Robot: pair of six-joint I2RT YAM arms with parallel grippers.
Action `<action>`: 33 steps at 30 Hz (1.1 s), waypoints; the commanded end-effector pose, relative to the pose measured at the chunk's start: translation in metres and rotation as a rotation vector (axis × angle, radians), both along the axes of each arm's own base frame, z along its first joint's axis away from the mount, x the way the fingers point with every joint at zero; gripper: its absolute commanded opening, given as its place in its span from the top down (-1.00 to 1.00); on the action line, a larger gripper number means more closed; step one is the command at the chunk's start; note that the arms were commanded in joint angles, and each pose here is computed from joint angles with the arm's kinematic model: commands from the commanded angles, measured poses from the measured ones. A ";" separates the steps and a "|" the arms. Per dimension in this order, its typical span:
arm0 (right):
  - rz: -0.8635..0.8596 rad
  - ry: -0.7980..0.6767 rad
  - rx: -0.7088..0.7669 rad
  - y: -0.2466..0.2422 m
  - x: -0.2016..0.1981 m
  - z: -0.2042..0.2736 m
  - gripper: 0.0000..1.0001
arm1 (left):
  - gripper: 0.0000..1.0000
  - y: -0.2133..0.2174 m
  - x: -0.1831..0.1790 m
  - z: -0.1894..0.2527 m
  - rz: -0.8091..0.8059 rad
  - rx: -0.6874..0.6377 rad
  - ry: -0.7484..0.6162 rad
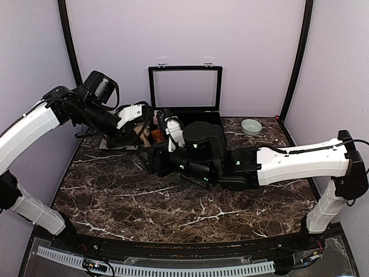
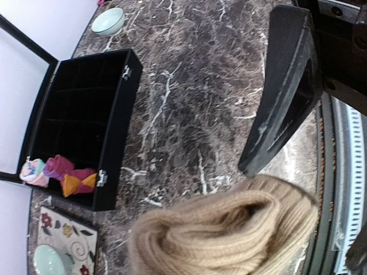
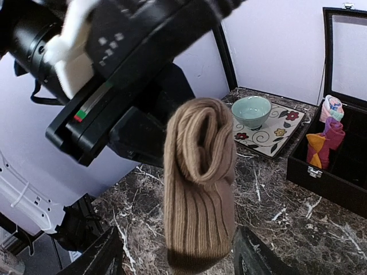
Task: Roll the socks
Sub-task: Roll the sock at the center of the board.
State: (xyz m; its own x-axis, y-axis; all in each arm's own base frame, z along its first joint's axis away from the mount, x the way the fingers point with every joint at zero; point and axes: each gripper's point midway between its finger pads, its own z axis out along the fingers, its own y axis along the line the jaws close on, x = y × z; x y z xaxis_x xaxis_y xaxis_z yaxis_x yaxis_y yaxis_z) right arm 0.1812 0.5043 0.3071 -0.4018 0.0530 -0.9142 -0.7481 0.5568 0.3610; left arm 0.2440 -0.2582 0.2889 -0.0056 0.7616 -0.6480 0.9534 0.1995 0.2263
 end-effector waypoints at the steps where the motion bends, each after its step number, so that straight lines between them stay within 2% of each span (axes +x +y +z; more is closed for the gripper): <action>1: 0.044 -0.064 -0.027 -0.012 -0.011 0.018 -0.27 | 1.00 -0.007 -0.024 0.005 -0.050 -0.057 0.195; 5: -0.005 -0.074 -0.098 -0.023 -0.006 0.001 0.08 | 1.00 -0.011 -0.046 0.010 -0.147 -0.079 0.280; 7: -0.030 -0.089 -0.058 -0.038 -0.004 0.015 0.24 | 1.00 -0.012 -0.058 0.010 -0.199 -0.085 0.340; 12: -0.049 -0.113 -0.067 -0.046 0.002 0.021 0.54 | 1.00 -0.014 -0.085 0.022 -0.313 -0.151 0.408; 14: -0.035 -0.121 -0.086 -0.042 0.001 0.022 0.78 | 1.00 -0.015 -0.093 0.025 -0.356 -0.166 0.425; 15: -0.024 -0.125 -0.093 -0.041 0.000 0.022 0.98 | 1.00 -0.014 -0.098 0.026 -0.368 -0.166 0.453; 22: 0.026 -0.142 -0.085 -0.032 -0.006 0.025 1.00 | 1.00 -0.016 -0.116 0.038 -0.455 -0.216 0.543; 30: 0.091 -0.166 -0.027 -0.016 -0.014 0.037 1.00 | 1.00 -0.019 -0.127 0.051 -0.501 -0.293 0.575; 33: 0.111 -0.199 -0.052 -0.018 -0.016 0.039 0.51 | 1.00 -0.019 -0.128 0.051 -0.501 -0.297 0.584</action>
